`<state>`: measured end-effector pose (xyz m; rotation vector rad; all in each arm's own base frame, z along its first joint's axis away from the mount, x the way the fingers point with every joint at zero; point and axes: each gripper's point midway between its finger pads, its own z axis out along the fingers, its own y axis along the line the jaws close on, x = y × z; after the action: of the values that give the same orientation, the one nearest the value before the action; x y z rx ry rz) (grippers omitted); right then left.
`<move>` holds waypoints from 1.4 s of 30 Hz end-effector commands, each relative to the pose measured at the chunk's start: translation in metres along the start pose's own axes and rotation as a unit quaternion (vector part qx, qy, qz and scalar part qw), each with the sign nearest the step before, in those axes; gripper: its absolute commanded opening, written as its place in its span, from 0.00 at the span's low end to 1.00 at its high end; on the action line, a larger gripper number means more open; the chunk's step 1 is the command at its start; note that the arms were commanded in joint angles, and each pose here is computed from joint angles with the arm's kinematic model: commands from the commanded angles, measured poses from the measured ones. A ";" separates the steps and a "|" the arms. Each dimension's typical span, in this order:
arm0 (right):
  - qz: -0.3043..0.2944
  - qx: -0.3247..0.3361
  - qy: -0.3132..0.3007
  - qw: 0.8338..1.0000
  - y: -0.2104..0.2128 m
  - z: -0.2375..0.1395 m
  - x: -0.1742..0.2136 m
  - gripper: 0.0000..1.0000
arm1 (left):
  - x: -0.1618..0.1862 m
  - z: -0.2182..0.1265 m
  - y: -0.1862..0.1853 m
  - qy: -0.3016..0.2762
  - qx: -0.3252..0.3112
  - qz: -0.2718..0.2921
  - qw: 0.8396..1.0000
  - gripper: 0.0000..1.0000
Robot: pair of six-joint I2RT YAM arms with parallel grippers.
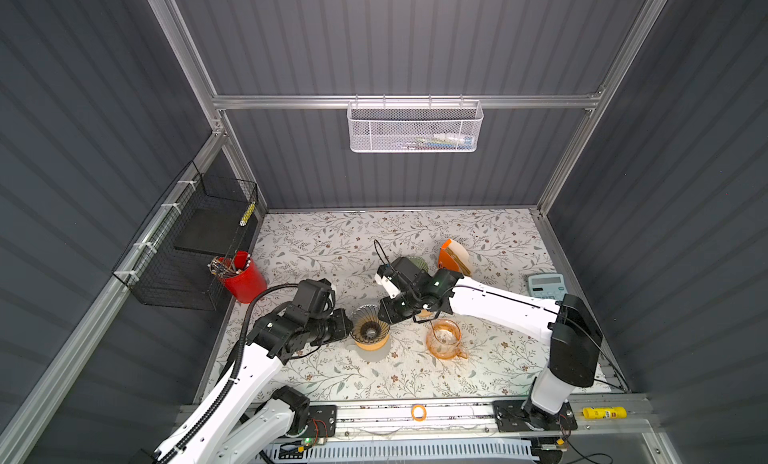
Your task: Place the coffee filter in the dripper
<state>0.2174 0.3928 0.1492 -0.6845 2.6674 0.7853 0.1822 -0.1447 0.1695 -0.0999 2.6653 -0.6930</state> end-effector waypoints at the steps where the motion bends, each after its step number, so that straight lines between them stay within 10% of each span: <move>1: -0.010 0.010 -0.004 1.000 0.002 -0.006 -0.005 0.28 | -0.005 -0.010 -0.004 -0.010 -0.002 0.017 1.000 0.24; 29: -0.003 0.000 -0.101 0.995 0.005 -0.086 -0.026 0.48 | -0.027 -0.034 -0.019 -0.050 0.001 0.030 0.998 0.25; 42: 0.103 0.048 -0.196 0.974 -0.105 -0.154 -0.026 0.41 | -0.076 -0.032 -0.066 -0.086 0.051 0.077 0.992 0.24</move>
<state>0.2722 0.2581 0.2346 -0.2390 2.4478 0.7679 0.2268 -0.1606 0.2321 -0.0201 2.5053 -0.6864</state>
